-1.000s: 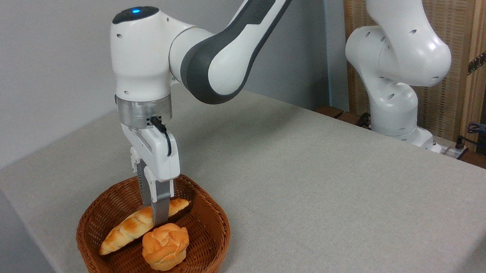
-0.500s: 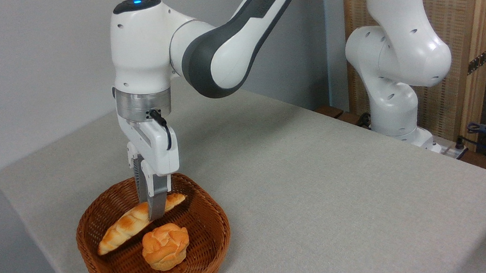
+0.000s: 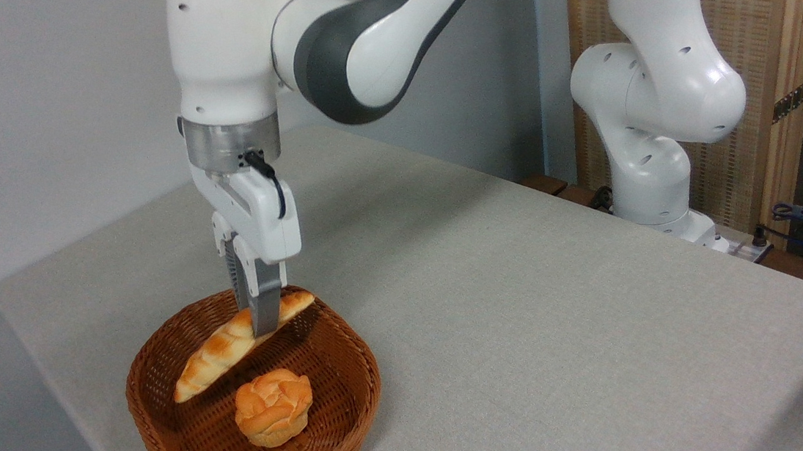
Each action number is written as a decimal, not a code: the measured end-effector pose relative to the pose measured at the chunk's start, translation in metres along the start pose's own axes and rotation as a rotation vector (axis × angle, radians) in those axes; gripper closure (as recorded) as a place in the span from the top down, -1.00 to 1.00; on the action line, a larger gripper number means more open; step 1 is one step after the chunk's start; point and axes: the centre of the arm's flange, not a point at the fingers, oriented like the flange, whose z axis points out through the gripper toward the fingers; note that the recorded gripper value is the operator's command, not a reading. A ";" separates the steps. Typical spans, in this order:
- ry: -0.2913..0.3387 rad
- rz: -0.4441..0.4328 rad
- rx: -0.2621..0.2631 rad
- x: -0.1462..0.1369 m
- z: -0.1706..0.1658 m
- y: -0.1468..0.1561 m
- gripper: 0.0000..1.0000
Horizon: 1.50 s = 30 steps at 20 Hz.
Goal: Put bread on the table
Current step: 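Lift the roll out of the basket and carry it onto the table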
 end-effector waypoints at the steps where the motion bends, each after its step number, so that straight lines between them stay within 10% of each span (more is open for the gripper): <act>1: 0.003 -0.012 -0.011 -0.001 -0.009 -0.002 -0.59; 13: -0.051 -0.201 -0.167 -0.075 -0.105 0.013 -0.59; 25: -0.199 -0.223 -0.325 -0.107 -0.052 0.060 -0.57; 28: -0.233 -0.245 -0.342 -0.107 -0.040 0.070 -0.29; 30: -0.248 -0.256 -0.347 -0.105 -0.034 0.076 0.34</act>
